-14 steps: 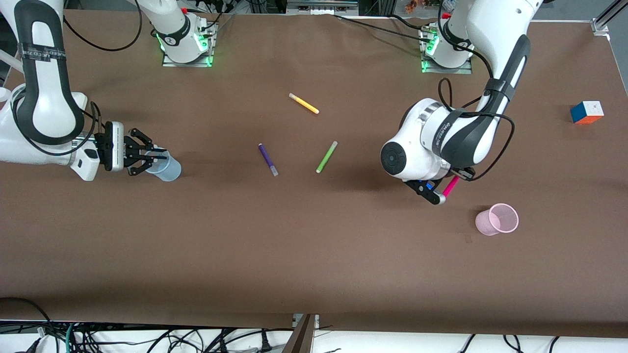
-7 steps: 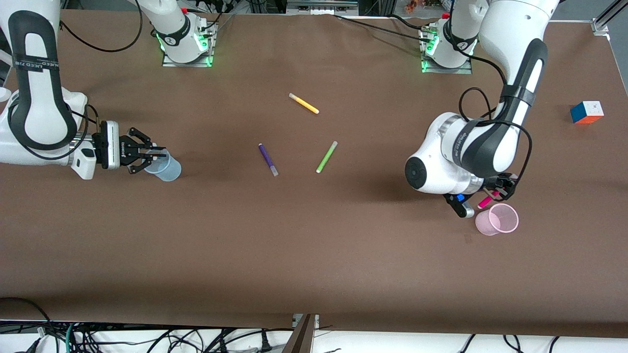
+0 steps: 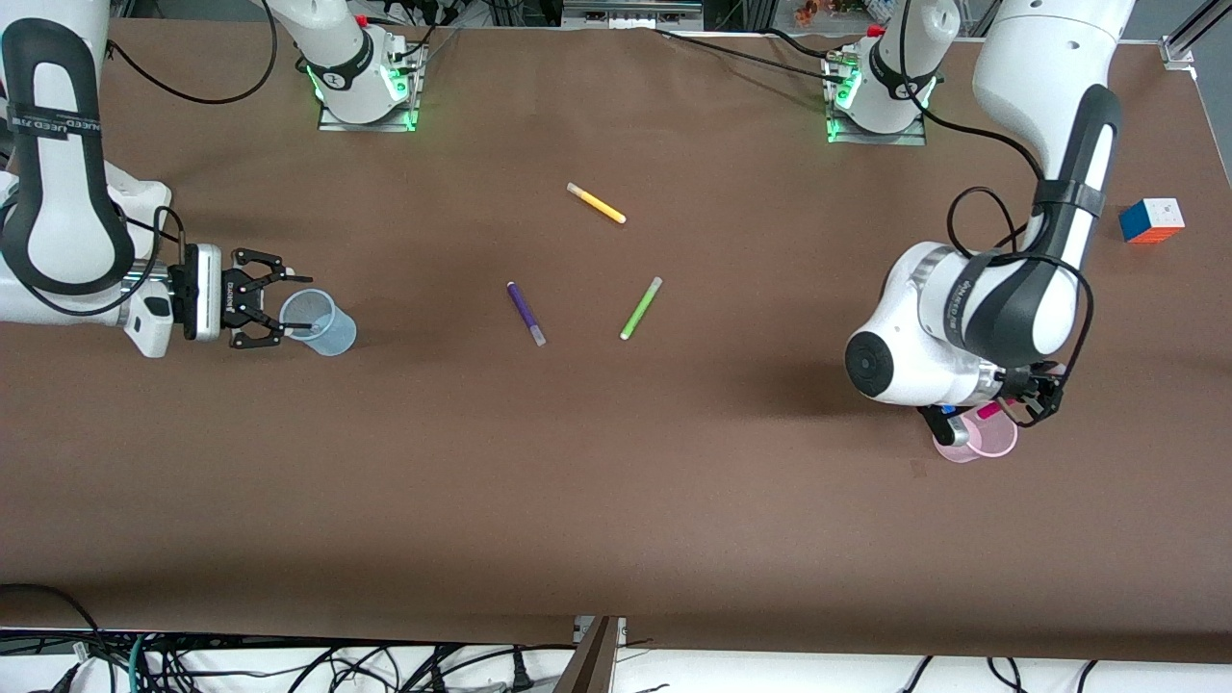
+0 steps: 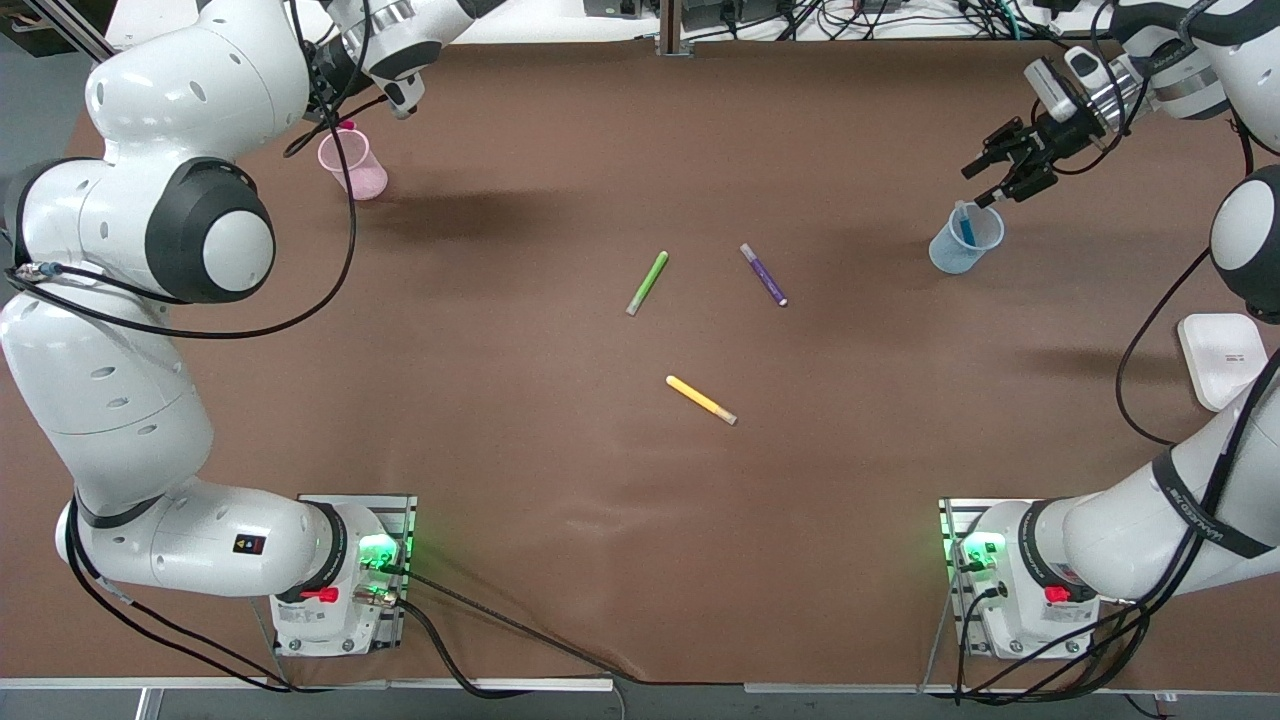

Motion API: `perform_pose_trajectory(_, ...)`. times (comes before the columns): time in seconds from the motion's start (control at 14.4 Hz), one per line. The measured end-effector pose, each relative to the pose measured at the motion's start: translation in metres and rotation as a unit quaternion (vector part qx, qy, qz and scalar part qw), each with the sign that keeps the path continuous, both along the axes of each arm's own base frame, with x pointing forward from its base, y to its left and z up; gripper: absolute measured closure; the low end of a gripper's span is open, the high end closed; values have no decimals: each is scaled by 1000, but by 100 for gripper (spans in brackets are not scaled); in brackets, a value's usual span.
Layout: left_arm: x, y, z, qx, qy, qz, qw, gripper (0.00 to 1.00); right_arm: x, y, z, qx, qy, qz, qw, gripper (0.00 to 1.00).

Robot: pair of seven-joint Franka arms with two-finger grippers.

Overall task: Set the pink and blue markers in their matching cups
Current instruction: 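Drop the blue marker into the blue cup while the left gripper advances, then lower the pink marker into the pink cup while the right gripper withdraws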

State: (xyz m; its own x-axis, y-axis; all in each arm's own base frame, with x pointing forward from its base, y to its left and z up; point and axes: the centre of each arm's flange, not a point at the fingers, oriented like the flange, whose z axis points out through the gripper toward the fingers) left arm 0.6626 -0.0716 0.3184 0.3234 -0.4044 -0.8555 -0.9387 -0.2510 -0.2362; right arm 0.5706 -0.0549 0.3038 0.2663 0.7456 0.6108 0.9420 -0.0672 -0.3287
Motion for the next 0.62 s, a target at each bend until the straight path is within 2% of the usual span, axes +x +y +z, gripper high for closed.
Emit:
perform_pose_trajectory(0.07,3,9,-5,0,2,-1,1000,82,7,1,11,-11,11,-17,1000,5)
perform_pose_trajectory(0.14,5,16,-11,4,4,-5,1000,82,14,1,24,-30,27,-35,999,0)
perform_pose_trajectory(0.28,9,22,-21,26,8,-19,999,82,26,5,51,-80,71,-85,991,0)
perform_pose_trajectory(0.42,11,20,-29,34,10,-30,999,82,38,16,85,-144,121,-133,973,0)
perform_pose_trajectory(0.48,12,18,-32,34,10,-37,999,82,43,27,103,-177,142,-160,961,0)
perform_pose_trajectory(0.62,14,17,-38,34,11,-46,998,82,50,50,128,-222,175,-214,935,0)
